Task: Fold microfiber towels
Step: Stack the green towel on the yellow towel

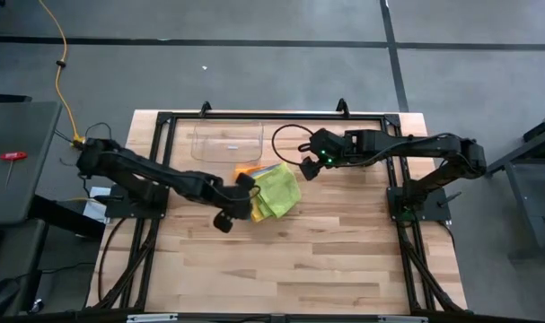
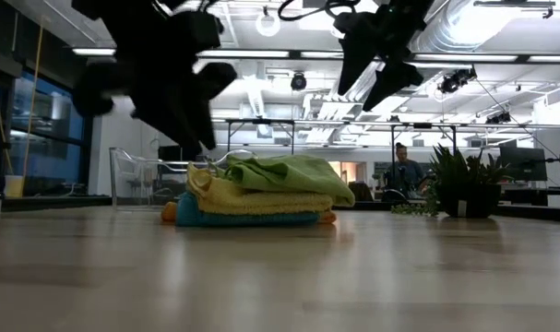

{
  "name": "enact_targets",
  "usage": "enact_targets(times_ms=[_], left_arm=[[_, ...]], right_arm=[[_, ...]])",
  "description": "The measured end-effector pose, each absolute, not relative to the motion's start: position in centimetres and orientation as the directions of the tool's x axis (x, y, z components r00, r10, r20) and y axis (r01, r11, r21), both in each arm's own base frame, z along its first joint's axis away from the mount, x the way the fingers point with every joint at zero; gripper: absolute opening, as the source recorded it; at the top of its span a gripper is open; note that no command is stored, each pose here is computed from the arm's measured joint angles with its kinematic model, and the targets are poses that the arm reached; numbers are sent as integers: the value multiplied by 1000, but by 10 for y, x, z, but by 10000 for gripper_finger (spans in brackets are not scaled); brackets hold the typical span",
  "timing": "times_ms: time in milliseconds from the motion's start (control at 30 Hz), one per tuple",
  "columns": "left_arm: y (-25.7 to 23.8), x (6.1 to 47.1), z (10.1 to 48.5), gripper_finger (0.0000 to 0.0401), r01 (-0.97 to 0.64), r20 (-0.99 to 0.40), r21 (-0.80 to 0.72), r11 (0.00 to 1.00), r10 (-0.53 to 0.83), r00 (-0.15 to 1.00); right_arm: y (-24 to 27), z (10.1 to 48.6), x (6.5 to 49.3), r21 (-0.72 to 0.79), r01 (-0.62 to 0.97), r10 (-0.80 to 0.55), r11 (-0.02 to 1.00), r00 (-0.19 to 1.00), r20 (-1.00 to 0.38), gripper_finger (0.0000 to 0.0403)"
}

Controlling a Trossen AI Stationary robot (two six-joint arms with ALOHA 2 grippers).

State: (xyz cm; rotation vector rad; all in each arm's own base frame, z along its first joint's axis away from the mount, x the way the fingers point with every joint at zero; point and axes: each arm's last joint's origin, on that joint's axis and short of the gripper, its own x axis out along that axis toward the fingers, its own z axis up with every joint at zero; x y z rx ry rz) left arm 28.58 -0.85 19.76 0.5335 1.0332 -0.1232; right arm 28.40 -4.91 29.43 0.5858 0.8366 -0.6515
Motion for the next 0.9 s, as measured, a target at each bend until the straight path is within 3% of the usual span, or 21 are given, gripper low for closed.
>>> enact_targets(times_ms=[200, 400, 900], left_arm=[[1, 301, 187, 166, 358, -797, 499, 789, 256, 547], [10, 302, 185, 223, 410, -798, 521, 749, 256, 546], [13, 315, 160, 230, 536, -792, 597, 597, 330, 513]], right_arm=[[-50, 294, 284, 206, 740, -311, 640, 496, -811, 305], [-50, 294, 284, 213, 745, -312, 632, 497, -810, 305], [-51, 295, 285, 224, 778, -356, 587, 497, -791, 305]])
